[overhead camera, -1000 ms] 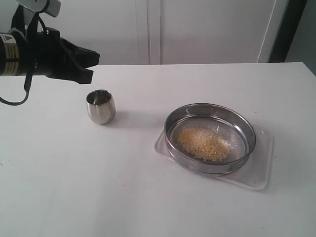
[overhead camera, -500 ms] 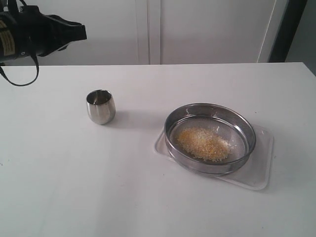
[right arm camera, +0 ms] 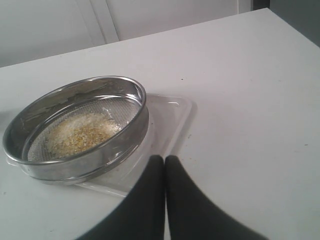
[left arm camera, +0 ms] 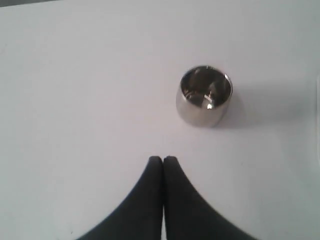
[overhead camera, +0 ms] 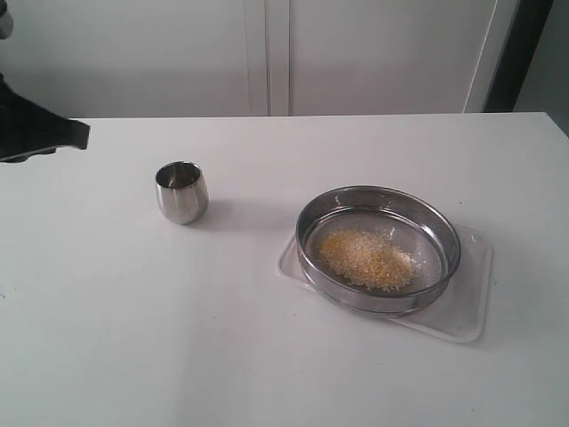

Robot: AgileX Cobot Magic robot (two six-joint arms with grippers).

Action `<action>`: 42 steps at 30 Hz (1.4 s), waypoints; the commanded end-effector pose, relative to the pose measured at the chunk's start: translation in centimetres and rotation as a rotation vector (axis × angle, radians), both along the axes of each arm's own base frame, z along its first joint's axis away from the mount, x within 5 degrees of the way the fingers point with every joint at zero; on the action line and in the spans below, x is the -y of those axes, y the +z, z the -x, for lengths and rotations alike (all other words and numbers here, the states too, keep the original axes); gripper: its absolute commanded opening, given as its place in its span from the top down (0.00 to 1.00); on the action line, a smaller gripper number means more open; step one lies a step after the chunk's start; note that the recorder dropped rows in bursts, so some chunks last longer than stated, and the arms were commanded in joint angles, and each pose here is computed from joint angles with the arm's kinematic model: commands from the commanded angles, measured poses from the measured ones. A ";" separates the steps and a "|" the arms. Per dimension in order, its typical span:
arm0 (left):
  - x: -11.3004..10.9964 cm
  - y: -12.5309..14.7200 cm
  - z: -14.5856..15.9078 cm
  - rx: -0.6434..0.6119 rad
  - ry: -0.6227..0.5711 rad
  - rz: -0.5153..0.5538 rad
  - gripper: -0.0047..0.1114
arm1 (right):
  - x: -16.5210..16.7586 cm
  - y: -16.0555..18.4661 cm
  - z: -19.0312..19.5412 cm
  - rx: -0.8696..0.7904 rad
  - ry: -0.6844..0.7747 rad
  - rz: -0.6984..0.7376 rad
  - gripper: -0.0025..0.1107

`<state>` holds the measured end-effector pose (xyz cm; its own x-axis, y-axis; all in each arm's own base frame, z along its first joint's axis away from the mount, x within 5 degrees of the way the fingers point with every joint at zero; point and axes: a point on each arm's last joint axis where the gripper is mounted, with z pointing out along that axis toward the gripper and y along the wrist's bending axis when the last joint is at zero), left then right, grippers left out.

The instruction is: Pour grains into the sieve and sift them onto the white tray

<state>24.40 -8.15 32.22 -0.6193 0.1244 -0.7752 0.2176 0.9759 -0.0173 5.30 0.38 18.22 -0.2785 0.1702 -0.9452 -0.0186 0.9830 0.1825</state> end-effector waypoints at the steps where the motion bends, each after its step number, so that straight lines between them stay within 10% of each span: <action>1: -0.7 1.5 3.1 -0.022 -0.087 -0.055 0.96 | 0.0 -0.1 0.0 0.012 0.001 0.011 0.98; 17: -2.0 3.0 6.8 -0.004 -0.173 -0.116 0.96 | 0.0 -0.1 0.0 0.010 -0.005 -0.013 0.98; 31: -7.5 -2.4 13.1 -0.030 0.132 -0.049 0.96 | 0.0 -0.1 0.0 0.010 -0.005 -0.013 0.98; 42: -8.1 -6.8 17.8 0.052 0.157 -0.078 0.96 | 0.0 -0.1 0.0 0.010 -0.005 -0.013 0.98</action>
